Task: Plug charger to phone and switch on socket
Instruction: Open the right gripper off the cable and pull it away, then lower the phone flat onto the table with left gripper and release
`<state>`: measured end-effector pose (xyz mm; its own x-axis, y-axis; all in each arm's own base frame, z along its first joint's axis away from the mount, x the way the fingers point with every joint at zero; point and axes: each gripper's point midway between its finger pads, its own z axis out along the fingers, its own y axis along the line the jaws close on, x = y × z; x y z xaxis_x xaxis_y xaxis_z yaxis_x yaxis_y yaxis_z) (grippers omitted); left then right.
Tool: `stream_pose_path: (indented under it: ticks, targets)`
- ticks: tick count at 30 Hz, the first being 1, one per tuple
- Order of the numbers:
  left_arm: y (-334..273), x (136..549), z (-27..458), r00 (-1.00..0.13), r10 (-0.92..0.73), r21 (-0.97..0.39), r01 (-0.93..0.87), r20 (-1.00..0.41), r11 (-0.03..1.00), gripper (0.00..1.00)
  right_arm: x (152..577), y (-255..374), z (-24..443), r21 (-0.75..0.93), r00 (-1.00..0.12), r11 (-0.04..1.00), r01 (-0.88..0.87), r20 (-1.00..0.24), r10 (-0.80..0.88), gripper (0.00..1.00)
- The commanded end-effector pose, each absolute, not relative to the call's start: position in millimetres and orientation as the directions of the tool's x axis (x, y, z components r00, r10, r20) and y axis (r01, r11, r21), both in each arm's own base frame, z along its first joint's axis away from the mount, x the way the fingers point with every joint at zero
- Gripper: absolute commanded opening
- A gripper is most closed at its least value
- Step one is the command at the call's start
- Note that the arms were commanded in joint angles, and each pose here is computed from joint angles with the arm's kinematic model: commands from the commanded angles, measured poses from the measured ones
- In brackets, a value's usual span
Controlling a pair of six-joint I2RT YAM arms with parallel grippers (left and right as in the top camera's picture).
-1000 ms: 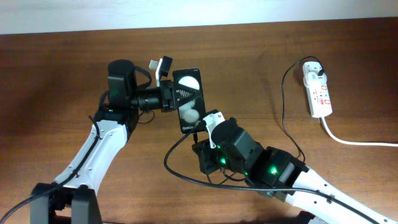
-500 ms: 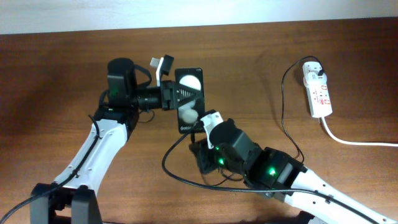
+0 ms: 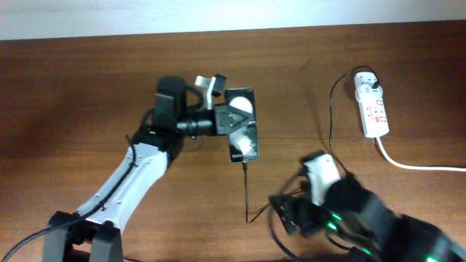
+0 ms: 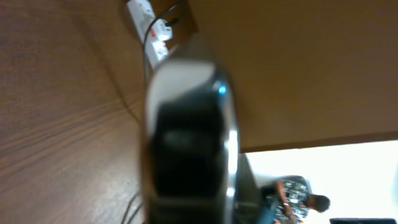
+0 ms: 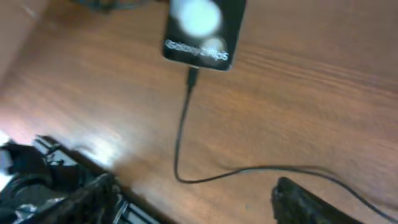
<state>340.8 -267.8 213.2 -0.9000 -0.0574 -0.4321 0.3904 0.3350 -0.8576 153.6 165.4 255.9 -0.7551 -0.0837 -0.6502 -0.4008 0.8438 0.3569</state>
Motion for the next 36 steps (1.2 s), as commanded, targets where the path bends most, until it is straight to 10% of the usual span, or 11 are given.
stream_pose_path:
  ticks: [1,22,27,34,36]
  targets:
    - [-274,355,190,-0.872,-0.080,-0.799,0.403,-0.484,0.446,0.00,136,140,280,0.385,-0.705,0.824,-0.416,-0.709,-0.024,0.88]
    - [-282,390,9,-0.988,0.074,-0.741,0.148,-0.132,0.655,0.05,118,116,291,0.402,-0.657,0.804,-0.438,-0.753,0.019,0.99]
    - [-273,389,-1,-0.992,0.058,-0.697,0.120,-0.112,0.707,0.25,115,113,284,0.391,-0.673,0.814,-0.429,-0.739,0.001,0.99]
    - [-250,389,-20,-0.996,0.021,-0.579,0.071,-0.092,0.813,0.99,114,112,282,0.388,-0.678,0.817,-0.427,-0.735,-0.004,0.99]
    - [-242,387,-26,-0.997,0.011,-0.536,0.054,-0.083,0.842,0.99,114,112,282,0.389,-0.678,0.816,-0.427,-0.735,-0.005,0.99]
